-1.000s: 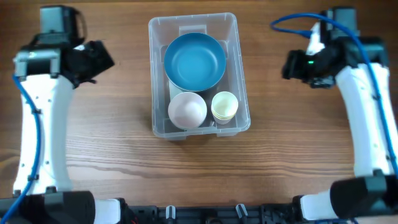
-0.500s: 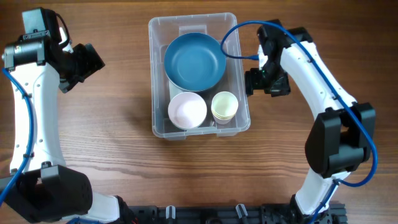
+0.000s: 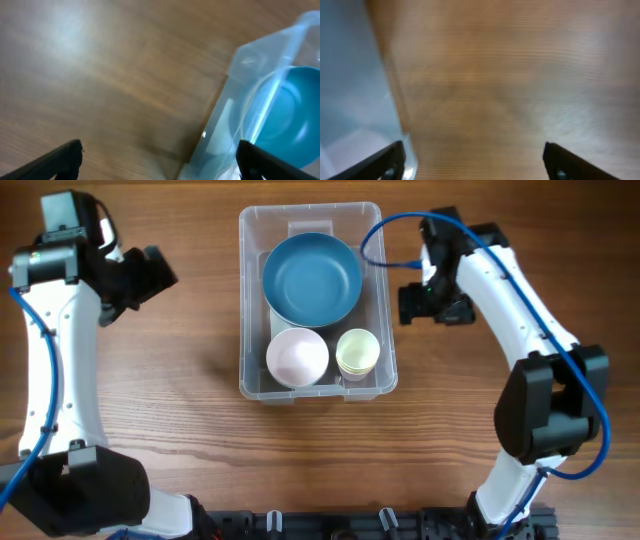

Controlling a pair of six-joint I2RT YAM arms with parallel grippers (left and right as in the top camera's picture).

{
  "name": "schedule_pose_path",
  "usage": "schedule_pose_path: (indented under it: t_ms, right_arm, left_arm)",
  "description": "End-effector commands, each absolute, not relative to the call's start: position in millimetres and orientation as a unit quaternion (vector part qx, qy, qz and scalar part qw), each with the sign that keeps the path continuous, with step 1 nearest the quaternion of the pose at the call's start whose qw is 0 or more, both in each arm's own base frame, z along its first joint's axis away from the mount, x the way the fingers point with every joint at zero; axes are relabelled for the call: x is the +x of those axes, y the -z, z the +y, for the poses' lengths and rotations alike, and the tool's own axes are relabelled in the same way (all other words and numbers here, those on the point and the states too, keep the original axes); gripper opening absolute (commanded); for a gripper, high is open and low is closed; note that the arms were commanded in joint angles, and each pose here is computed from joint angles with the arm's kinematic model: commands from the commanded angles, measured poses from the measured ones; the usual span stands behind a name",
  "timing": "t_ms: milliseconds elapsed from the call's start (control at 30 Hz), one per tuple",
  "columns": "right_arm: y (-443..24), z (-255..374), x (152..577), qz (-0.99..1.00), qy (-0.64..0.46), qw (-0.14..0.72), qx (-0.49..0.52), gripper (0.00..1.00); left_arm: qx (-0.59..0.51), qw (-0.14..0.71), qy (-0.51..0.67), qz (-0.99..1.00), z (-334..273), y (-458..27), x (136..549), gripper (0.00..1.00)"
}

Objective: Pack container

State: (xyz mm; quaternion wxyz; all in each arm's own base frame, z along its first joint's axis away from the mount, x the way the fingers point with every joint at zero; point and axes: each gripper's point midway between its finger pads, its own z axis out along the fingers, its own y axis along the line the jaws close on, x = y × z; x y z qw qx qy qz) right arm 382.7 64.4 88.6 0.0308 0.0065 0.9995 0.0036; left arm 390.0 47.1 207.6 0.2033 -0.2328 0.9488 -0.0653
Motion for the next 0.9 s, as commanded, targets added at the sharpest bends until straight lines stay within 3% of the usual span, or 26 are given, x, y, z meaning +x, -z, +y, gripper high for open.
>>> schedule_pose_path:
  t_ms: [0,167,333,633,867]
  right_arm:
    - [-133.5,36.0,417.4,0.99,0.003,0.135,0.046,0.95]
    - [-176.4,8.6,452.4,0.966,0.002,0.246,0.076,0.99]
    - [-207.2,-2.8,444.4,0.957,0.001,0.277,0.09,1.0]
    - [-304.7,-10.8,378.9,0.916,0.001,0.385,0.113,1.0]
    - [-327.4,-12.0,310.6,0.879,-0.014,0.461,0.121,1.0]
  left_arm:
    - [-0.178,0.239,0.064,0.952,31.3,-214.7,409.1,1.0]
    - [-0.177,0.266,0.063,0.945,34.3,-221.4,420.7,1.0]
    - [-0.181,0.255,0.063,0.948,34.8,-220.9,412.6,1.0]
    - [-0.135,0.298,0.078,0.942,13.4,-263.1,375.1,1.0]
    - [-0.117,0.386,0.09,0.911,0.8,-290.5,315.8,1.0]
